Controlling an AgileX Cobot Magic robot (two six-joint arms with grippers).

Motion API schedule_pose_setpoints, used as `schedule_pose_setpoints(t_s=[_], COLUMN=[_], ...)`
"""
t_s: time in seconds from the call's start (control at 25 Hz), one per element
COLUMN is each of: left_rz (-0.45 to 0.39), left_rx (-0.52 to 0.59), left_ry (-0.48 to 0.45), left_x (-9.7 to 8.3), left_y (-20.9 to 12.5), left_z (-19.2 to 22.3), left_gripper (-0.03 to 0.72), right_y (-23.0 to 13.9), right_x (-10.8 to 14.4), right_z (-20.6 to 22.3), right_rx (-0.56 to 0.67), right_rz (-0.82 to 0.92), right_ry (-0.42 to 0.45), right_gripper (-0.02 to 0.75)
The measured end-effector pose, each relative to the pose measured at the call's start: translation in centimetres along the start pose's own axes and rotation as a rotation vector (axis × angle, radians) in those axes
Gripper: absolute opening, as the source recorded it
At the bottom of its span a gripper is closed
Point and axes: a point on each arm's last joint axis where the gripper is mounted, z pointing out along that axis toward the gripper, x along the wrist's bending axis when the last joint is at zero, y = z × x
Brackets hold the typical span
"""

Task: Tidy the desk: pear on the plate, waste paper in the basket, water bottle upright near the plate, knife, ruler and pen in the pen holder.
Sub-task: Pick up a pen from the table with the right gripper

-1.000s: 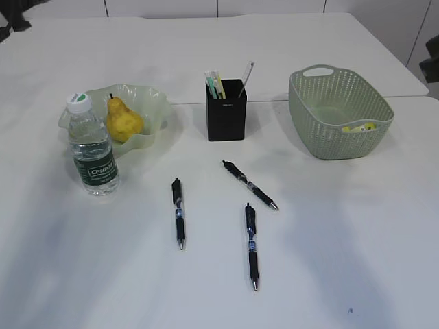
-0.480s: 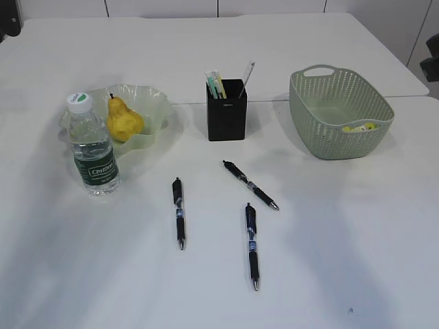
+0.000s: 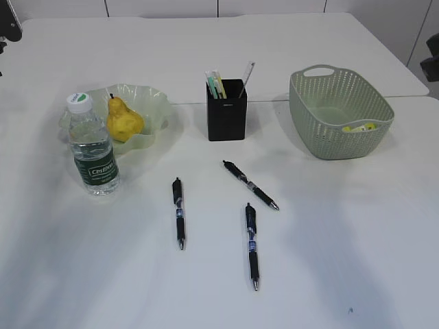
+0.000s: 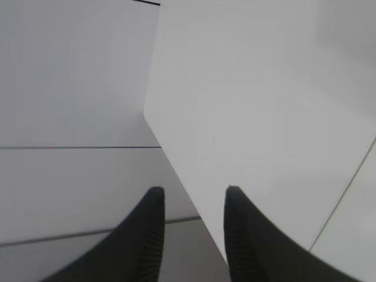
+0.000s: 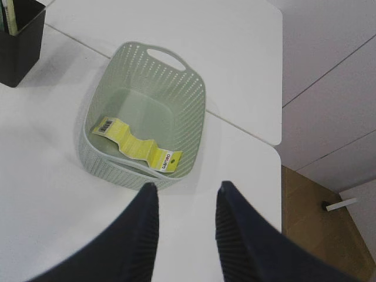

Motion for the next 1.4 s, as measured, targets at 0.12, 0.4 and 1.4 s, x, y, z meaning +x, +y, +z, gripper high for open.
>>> schedule_pose_setpoints(t_s=[0.12, 0.4, 1.4], left_rz=[-0.158, -0.604, -1.295], left_rx=[0.007, -0.002, 0.398], left_ry=[0.005, 0.056, -0.200], left_x=[0.1, 2.3, 2.9], left_y=[-0.1, 0.4, 4.6], left_z=[0.0, -1.7, -8.9], left_gripper=[0.232, 0.232, 0.230], right_y=[0.0, 0.1, -0.8], right_x=[0.0, 0.0, -0.3], right_z=[0.0, 0.0, -0.7], right_rx=[0.000, -0.008, 0.192], right_rz=[0.000, 0.000, 0.116], right_ry=[0.000, 0.001, 0.014], right_gripper=[0.279, 0.279, 0.279])
